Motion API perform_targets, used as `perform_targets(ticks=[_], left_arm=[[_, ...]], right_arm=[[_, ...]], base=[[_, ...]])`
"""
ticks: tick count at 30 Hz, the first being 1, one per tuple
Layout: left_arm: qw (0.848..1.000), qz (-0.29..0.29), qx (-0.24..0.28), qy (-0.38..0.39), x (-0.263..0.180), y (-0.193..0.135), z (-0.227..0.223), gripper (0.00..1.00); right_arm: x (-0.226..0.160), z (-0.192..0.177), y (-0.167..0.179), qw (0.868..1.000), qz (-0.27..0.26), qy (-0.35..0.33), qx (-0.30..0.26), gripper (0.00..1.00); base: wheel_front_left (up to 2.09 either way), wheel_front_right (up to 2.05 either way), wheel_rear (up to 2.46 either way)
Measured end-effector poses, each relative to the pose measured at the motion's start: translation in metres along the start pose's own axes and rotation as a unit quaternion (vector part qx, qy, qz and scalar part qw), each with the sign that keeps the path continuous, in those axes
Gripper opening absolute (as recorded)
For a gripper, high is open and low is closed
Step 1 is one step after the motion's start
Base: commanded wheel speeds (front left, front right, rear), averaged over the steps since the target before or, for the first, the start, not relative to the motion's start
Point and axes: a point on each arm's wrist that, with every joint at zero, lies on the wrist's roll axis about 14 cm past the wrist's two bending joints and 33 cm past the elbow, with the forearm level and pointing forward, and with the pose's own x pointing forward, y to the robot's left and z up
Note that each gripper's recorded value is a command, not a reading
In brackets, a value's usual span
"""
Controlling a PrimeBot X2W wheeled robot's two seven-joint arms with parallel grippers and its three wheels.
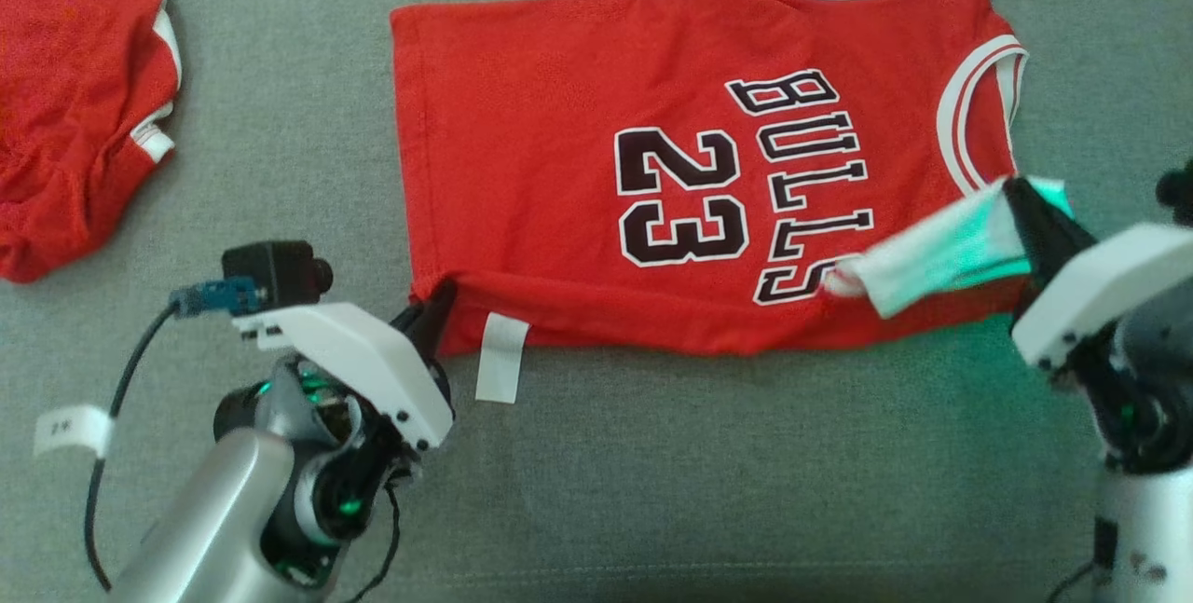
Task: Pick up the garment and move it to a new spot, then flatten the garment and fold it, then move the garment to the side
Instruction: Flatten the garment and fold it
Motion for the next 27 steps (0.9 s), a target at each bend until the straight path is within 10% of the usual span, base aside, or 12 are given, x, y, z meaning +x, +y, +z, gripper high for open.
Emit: perform_targets(ticks=[9,10,11,13,22,27], left_arm=[[0.999,0.003,-0.029,0.031,0.006,0.005,0.000,0.00],[0.999,0.005,-0.032,0.034,0.007,0.007,-0.001,0.00],[0.999,0.008,-0.036,0.036,0.008,0.008,-0.001,0.33],[0.999,0.012,-0.037,0.034,0.010,0.010,0.003,1.00],[0.999,0.027,-0.039,-0.023,0.001,0.015,0.025,1.00],[0.999,0.029,-0.017,0.012,-0.015,0.018,-0.013,1.00]], right_arm=[[0.020,0.013,-0.013,0.998,-0.022,0.026,-0.051,0.00],[0.022,0.010,-0.013,0.998,-0.022,0.033,-0.053,0.17],[0.023,0.008,-0.013,0.998,-0.022,0.037,-0.054,1.00],[0.025,0.009,-0.014,0.998,-0.022,0.035,-0.052,1.00],[0.005,0.039,-0.019,0.997,-0.031,-0.038,-0.060,1.00],[-0.019,0.006,-0.039,0.989,-0.047,0.037,-0.135,1.00]], base=[[0.00,0.00,0.00],[0.00,0.00,0.00],[0.00,0.00,0.00],[0.00,0.00,0.00],[0.00,0.00,0.00],[0.00,0.00,0.00]])
